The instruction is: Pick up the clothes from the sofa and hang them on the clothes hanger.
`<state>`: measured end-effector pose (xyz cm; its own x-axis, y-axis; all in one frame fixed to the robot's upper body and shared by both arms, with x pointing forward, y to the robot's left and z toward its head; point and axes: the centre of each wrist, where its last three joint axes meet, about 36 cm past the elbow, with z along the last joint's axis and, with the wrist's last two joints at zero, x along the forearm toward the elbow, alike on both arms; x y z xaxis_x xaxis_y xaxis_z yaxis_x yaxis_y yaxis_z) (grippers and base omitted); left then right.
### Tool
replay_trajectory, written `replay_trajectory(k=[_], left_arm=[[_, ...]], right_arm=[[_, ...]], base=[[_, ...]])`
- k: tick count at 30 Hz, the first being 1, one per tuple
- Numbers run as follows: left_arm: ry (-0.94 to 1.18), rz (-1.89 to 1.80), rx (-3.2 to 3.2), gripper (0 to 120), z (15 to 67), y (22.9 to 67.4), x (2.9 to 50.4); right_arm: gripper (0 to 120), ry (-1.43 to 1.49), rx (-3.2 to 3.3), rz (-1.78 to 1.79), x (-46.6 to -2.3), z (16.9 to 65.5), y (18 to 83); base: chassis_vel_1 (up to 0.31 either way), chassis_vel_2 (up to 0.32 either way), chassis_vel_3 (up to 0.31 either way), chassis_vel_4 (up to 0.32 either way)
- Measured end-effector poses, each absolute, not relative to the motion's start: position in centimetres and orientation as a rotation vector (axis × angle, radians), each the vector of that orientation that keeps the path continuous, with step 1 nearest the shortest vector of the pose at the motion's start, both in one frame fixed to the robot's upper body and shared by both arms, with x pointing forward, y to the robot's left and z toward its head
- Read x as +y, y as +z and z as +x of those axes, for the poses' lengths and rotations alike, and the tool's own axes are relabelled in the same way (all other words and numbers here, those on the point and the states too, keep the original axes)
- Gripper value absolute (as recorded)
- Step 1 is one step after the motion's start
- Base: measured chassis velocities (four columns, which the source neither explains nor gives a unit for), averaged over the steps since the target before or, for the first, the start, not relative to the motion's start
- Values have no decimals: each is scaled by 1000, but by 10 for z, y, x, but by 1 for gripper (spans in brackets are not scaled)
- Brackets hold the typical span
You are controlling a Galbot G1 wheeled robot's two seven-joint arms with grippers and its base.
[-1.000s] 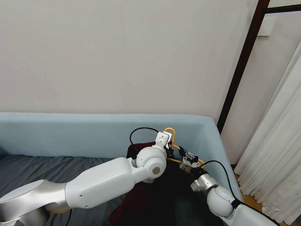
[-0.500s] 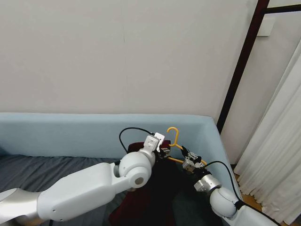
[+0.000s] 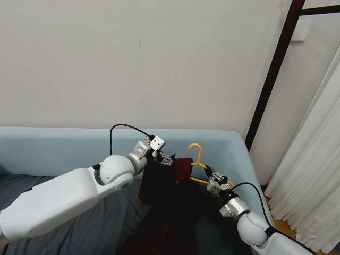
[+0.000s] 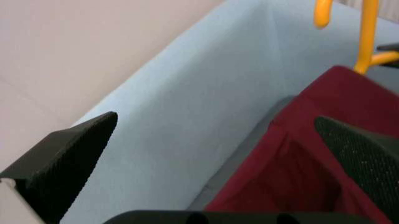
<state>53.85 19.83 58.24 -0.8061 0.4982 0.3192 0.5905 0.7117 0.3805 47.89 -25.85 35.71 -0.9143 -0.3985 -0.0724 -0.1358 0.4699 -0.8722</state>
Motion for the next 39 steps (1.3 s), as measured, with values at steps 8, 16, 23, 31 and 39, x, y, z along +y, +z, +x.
replay_trajectory(k=[8, 16, 23, 31, 39], left_arm=[[-766, -1207, -2598, 106, 638, 592, 224], [-802, -1521, -2472, 100, 689, 601, 240], [-752, -1831, -2212, 100, 730, 606, 259], [-782, -1882, -2092, 100, 745, 600, 257], [-836, -1920, -1975, 100, 755, 587, 238]], right_arm=[[5, -1378, 2455, -426, -258, 477, 357], [5, -1384, 2450, -410, -266, 475, 354], [5, -1403, 2425, -421, -269, 479, 356], [5, -1399, 2417, -430, -265, 481, 356], [5, -1409, 2372, -446, -264, 482, 357]], base=[[0, 0, 0, 0], [0, 0, 0, 0], [0, 0, 0, 0], [0, 0, 0, 0], [0, 0, 0, 0]])
